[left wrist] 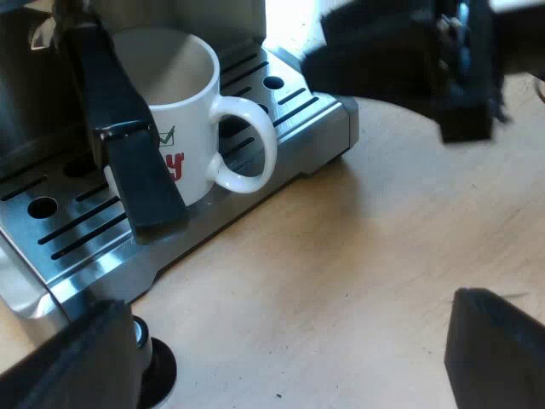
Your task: Place mug into machine
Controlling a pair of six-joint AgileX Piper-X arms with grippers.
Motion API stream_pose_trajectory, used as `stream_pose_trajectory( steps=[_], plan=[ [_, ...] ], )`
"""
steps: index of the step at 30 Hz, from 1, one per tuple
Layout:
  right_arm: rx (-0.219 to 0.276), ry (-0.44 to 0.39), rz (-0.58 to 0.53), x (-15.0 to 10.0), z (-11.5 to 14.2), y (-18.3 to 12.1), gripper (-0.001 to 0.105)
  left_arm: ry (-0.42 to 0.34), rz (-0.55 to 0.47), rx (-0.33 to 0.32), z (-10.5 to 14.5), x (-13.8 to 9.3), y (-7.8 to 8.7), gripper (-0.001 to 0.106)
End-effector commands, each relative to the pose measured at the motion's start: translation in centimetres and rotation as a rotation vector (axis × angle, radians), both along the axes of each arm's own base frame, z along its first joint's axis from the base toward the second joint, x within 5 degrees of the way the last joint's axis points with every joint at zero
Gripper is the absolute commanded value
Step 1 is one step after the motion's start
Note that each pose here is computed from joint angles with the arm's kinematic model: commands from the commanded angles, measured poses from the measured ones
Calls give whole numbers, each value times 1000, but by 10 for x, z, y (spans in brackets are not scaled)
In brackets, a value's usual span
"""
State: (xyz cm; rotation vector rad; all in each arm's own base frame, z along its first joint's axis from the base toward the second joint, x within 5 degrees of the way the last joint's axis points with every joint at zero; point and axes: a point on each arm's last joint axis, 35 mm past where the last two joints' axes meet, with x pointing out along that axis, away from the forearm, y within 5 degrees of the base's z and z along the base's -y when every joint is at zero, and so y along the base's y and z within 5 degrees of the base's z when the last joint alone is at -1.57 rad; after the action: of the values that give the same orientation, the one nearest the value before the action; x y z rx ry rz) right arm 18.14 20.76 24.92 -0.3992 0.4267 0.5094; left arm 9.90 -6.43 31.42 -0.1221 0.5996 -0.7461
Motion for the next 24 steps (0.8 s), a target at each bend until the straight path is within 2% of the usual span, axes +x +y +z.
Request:
stream_pose_trajectory(
  steps=[1,7,8,11,13,14,18,21,24],
  plan=[
    [-25,-8,-15,-11,-10,-6,40,-10,-5,-8,3,0,0,79],
    [19,-44,-11,-21,-27,-15,40,-10,-5,-8,3,0,0,79],
    [49,-66,-11,-22,-30,-16,40,-10,-5,-8,3,0,0,79],
    [94,-99,-12,-25,-37,-20,40,-10,-5,-8,3,0,0,79],
    [90,-110,-4,-26,-41,-22,40,-10,-5,-8,3,0,0,79],
    [64,-122,10,-27,-45,-23,40,-10,-5,-8,3,0,0,79],
    [42,-118,66,-26,-51,-20,40,-10,-5,-8,3,0,0,79],
    [47,-127,85,-23,-57,-15,40,-10,-5,-8,3,0,0,79],
    [78,-151,84,-18,-63,-8,40,-10,-5,-8,3,0,0,79]
  ],
)
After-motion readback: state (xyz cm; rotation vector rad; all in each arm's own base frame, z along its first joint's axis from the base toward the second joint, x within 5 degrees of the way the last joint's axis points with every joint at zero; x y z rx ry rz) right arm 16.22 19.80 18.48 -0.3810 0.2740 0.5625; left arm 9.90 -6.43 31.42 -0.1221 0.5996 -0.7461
